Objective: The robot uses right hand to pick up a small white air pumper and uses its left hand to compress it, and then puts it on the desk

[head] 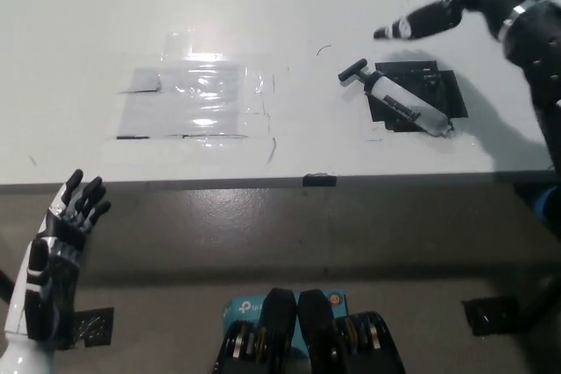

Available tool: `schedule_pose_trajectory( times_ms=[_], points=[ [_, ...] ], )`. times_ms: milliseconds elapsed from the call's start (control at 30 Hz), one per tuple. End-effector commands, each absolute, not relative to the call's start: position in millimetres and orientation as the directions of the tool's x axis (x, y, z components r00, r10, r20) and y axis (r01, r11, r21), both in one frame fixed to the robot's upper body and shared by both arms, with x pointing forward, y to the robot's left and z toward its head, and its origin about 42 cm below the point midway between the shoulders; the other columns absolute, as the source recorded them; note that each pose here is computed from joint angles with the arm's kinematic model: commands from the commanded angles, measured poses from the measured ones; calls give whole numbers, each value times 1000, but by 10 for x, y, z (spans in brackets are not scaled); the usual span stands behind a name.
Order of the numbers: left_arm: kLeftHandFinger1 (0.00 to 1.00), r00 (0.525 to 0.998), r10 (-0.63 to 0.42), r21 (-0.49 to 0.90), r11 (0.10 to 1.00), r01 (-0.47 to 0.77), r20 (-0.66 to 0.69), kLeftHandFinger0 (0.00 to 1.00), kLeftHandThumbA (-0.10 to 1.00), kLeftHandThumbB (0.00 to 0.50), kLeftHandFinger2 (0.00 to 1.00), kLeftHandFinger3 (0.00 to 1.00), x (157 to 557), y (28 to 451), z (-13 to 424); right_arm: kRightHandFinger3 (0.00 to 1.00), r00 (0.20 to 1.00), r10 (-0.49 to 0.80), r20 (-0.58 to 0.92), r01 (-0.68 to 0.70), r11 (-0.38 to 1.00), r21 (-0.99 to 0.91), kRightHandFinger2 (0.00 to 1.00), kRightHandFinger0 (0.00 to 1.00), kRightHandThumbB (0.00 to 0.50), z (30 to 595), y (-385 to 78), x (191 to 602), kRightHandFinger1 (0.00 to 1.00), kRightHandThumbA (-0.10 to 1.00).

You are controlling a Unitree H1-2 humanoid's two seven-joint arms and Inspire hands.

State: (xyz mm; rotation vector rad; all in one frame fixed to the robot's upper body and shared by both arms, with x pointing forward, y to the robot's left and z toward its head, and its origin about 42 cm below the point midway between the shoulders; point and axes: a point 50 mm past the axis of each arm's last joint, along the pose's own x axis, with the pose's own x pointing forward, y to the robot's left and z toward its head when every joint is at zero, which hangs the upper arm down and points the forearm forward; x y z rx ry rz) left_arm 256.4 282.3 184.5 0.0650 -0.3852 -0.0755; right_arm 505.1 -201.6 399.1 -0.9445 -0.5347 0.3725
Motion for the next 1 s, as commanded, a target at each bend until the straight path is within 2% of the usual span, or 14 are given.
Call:
schedule_pose_trajectory(
  times_ms=[0, 133, 167, 233, 333, 433, 467, 667, 767, 833, 867, 900, 967],
  points=[
    [1000, 896, -95, 87, 994, 63, 433, 1000, 1000, 204, 1000, 1000, 2656, 2864, 2010, 1000, 546, 352, 760, 113, 868, -484, 1000, 1000, 371, 4415, -2316, 4026, 1000, 1000],
    [1000, 895, -100, 87, 994, 69, 435, 1000, 1000, 179, 1000, 1000, 2710, 2873, 2001, 1000, 508, 312, 802, 110, 901, -420, 1000, 1000, 357, 3981, -2314, 3473, 1000, 1000],
    [1000, 892, -106, 94, 993, 71, 439, 1000, 1000, 173, 1000, 1000, 2721, 2878, 1994, 1000, 513, 314, 799, 56, 917, -396, 1000, 1000, 348, 3831, -2299, 3359, 1000, 1000],
    [1000, 895, -103, 98, 993, 67, 435, 1000, 1000, 171, 1000, 1000, 2729, 2885, 1980, 1000, 534, 302, 790, 54, 920, -388, 1000, 1000, 307, 3635, -2285, 3229, 1000, 1000],
    [1000, 906, -86, 82, 995, 57, 415, 1000, 1000, 194, 1000, 1000, 2725, 2891, 1945, 1000, 586, 241, 774, 40, 945, -324, 1000, 1000, 299, 3299, -2233, 3064, 1000, 1000],
    [1000, 908, -71, 68, 997, 47, 414, 1000, 1000, 195, 1000, 1000, 2787, 2882, 1893, 1000, 623, 228, 748, 13, 954, -301, 1000, 1000, 250, 2981, -2177, 2991, 1000, 1000],
    [1000, 910, -79, 93, 995, 45, 408, 1000, 1000, 200, 1000, 1000, 2773, 2875, 1867, 1000, 658, 217, 721, -6, 959, -284, 1000, 1000, 252, 2836, -2154, 2945, 1000, 1000],
    [1000, 918, -66, 88, 996, 34, 391, 1000, 1000, 191, 1000, 1000, 2787, 2900, 1810, 1000, 742, 190, 643, -73, 976, -204, 1000, 1000, 243, 2359, -2042, 2939, 1000, 1000],
    [1000, 925, -65, 74, 996, 40, 375, 1000, 1000, 154, 1000, 1000, 2769, 2880, 1751, 1000, 775, 183, 605, -74, 977, -202, 1000, 1000, 244, 2181, -2071, 2936, 1000, 1000],
    [1000, 929, -72, 82, 996, 45, 363, 1000, 1000, 155, 1000, 1000, 2764, 2867, 1729, 1000, 793, 173, 584, -71, 978, -194, 1000, 1000, 245, 2079, -2084, 2935, 1000, 1000],
    [1000, 940, -62, 76, 996, 38, 335, 1000, 1000, 180, 1000, 1000, 2761, 2858, 1709, 1000, 813, 159, 561, -65, 981, -184, 1000, 1000, 263, 1998, -2084, 2950, 1000, 1000],
    [1000, 939, -69, 95, 995, 38, 336, 1000, 1000, 158, 1000, 1000, 2761, 2858, 1694, 1000, 824, 156, 544, -65, 981, -183, 1000, 1000, 255, 1937, -2077, 2966, 1000, 1000],
    [1000, 941, -69, 107, 994, 35, 331, 1000, 1000, 152, 1000, 1000, 2769, 2856, 1676, 1000, 834, 154, 529, -63, 981, -186, 1000, 1000, 219, 1839, -2076, 2982, 1000, 1000]
  ],
)
